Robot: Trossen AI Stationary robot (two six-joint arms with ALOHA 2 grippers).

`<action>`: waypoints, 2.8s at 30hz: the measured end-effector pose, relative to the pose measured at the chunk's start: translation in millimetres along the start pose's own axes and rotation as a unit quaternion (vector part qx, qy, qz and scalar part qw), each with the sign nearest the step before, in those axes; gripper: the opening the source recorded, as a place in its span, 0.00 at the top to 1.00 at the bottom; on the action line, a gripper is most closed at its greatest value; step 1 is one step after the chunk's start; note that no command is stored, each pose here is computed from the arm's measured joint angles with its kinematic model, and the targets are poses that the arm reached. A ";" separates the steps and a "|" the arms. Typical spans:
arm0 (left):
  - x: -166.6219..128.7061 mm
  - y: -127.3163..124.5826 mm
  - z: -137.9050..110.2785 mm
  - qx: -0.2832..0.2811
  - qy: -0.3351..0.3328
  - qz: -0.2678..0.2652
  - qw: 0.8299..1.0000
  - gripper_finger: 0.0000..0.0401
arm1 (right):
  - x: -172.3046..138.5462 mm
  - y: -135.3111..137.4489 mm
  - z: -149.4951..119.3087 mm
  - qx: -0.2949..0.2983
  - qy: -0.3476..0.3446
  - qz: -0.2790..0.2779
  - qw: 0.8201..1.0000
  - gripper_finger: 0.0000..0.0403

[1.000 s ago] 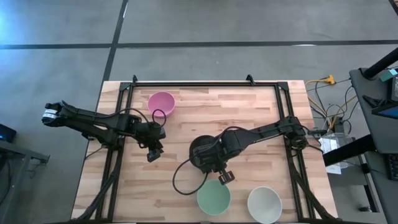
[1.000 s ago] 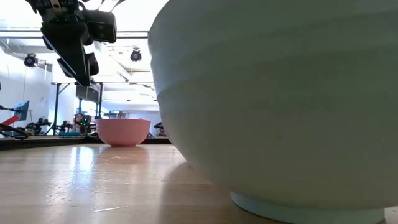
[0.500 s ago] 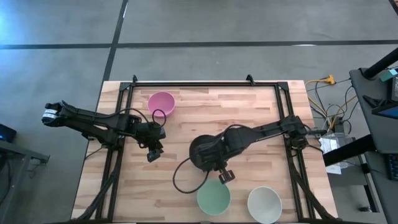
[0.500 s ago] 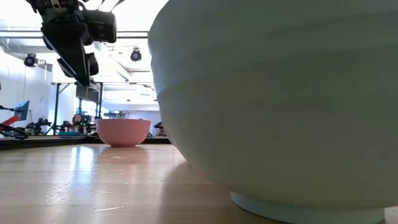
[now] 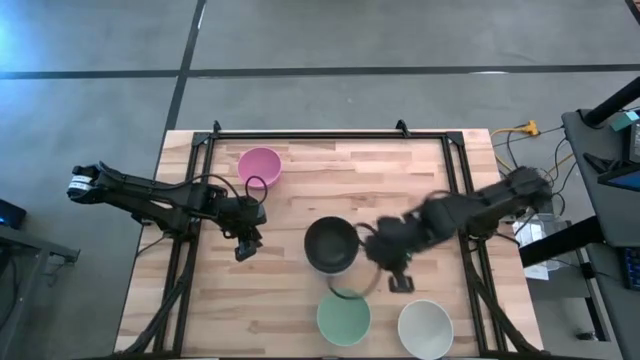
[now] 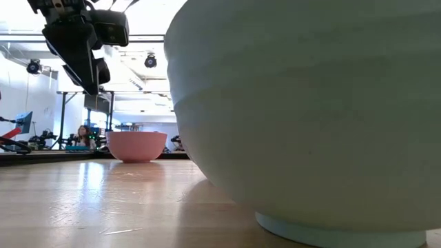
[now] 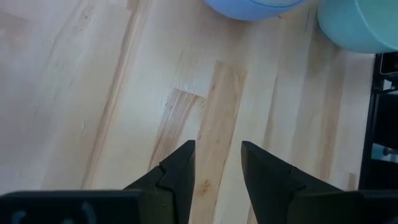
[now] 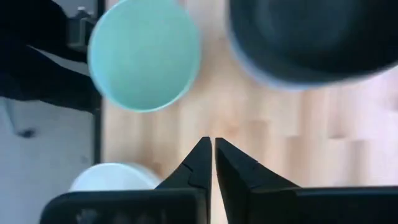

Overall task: Nest bowls inside each other
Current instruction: Stack the white bowl on top of the black bowl

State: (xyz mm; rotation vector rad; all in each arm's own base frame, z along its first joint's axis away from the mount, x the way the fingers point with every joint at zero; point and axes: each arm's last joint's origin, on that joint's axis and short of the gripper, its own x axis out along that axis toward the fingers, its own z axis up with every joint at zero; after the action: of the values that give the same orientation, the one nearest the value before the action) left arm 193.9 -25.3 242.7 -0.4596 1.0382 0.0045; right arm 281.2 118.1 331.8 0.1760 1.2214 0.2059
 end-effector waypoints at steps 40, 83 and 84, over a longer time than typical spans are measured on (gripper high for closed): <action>0.0 0.9 0.4 -0.008 -0.005 0.010 1.000 0.72 | 134.1 29.0 -121.2 -0.052 0.136 0.059 0.988 0.96; -0.5 2.1 1.8 -0.038 -0.012 0.017 0.999 0.72 | 27.1 -127.0 104.0 0.281 0.064 -0.065 0.955 0.98; -0.5 2.1 1.8 -0.037 -0.011 0.017 0.999 0.72 | 29.2 -127.5 103.5 0.281 0.066 -0.066 0.955 0.98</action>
State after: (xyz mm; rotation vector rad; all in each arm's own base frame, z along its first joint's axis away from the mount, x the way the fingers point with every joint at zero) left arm 194.7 -22.6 243.1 -0.5082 1.0257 0.0784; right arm 396.3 -0.4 308.7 0.5813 1.3977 -0.2579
